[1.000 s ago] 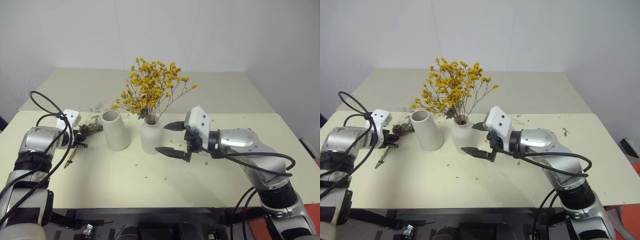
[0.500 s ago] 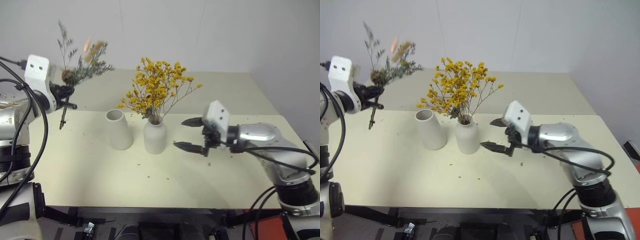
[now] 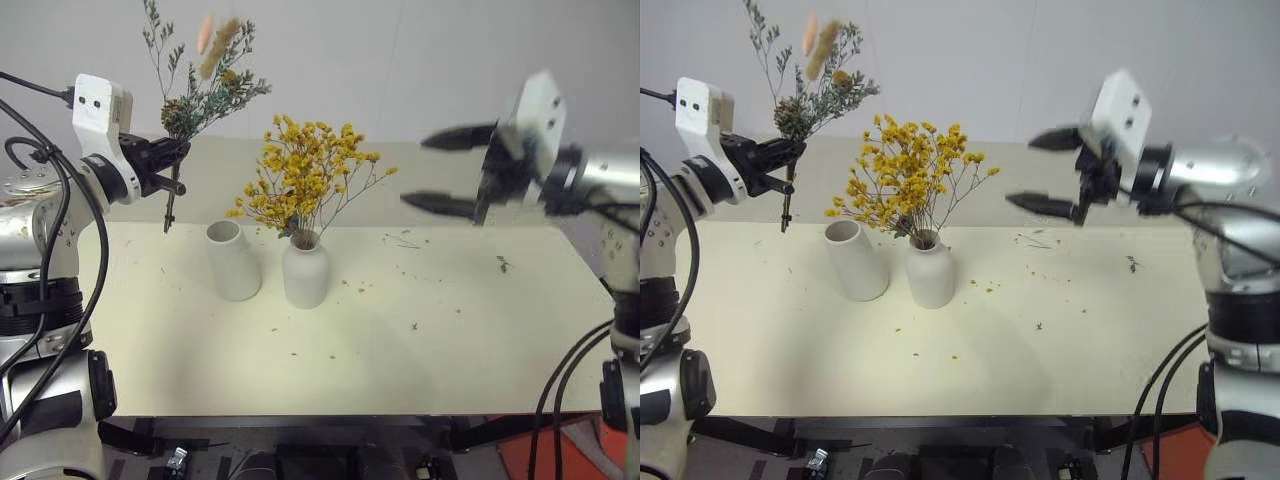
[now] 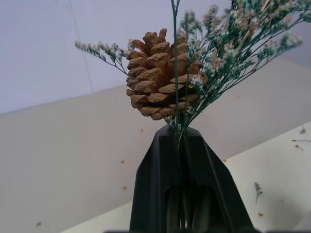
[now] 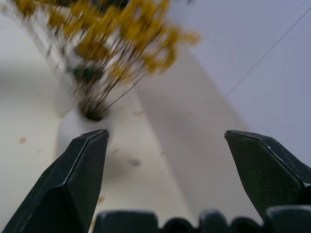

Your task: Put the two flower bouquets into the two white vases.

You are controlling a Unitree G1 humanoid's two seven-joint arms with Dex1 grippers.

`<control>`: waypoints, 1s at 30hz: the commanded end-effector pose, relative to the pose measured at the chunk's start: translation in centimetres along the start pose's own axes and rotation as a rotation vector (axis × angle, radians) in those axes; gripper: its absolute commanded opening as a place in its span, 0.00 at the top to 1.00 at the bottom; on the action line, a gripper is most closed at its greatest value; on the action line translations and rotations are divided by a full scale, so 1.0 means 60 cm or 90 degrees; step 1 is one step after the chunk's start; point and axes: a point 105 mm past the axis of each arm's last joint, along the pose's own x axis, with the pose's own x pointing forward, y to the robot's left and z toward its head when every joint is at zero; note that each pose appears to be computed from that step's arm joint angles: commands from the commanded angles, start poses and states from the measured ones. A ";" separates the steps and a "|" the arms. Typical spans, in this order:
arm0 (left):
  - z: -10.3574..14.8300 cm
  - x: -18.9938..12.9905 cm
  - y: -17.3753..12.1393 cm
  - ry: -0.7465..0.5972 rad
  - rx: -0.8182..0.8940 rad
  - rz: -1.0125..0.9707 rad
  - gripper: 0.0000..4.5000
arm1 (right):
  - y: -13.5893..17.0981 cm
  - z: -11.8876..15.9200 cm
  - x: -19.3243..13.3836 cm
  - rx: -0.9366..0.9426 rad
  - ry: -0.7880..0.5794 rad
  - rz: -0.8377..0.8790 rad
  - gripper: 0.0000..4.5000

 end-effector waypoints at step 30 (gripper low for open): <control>0.060 -0.015 -0.032 -0.115 -0.036 -0.062 1.00 | -0.071 0.138 0.168 0.075 -0.166 -0.073 0.00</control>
